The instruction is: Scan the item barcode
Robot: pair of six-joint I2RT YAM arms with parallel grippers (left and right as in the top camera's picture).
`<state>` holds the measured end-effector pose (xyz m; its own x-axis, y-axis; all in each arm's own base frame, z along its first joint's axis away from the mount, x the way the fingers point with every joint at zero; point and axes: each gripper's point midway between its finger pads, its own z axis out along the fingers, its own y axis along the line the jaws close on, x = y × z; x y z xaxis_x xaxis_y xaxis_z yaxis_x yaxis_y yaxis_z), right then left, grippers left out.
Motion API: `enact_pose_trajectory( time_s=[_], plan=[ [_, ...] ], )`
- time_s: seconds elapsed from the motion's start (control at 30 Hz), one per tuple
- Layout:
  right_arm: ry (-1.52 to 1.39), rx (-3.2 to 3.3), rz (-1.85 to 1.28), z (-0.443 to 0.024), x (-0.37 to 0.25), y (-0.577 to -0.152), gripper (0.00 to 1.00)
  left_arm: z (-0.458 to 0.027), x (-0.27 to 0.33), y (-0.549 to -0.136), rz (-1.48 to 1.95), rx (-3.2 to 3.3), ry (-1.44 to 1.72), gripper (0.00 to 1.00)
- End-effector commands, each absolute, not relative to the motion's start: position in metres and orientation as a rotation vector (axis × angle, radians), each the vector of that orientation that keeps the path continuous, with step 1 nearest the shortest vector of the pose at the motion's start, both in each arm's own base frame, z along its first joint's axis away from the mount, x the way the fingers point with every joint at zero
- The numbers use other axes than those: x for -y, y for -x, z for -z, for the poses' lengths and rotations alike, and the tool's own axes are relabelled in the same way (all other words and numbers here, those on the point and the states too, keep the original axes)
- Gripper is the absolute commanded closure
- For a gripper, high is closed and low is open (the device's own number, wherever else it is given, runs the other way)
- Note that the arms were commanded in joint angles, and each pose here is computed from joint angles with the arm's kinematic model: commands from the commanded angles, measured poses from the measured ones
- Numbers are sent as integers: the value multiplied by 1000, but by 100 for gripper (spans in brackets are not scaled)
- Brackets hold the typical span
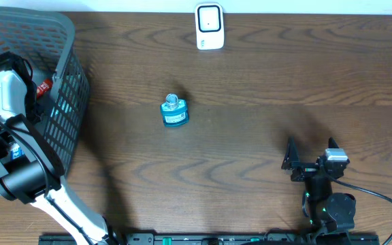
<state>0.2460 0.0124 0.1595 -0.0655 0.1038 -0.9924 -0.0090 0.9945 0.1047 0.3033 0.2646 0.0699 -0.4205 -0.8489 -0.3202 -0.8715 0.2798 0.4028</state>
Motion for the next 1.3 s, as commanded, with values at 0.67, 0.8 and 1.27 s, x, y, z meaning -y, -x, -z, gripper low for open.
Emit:
enact_pose_trajectory(
  time_s=[0.67, 0.8, 1.27],
  plan=[
    [-64, -1636, -79, -159, -13, -246, 1, -62, -268, -297, -864, -2485, 1671, 2],
    [-64, -1636, -79, -159, -13, -246, 1, -50, -273, -290, -863, -2471, 1698, 2],
    [-64, -1636, -79, -159, -13, -246, 1, -6, -263, -288, -630, -2658, 1555, 48]
  ],
)
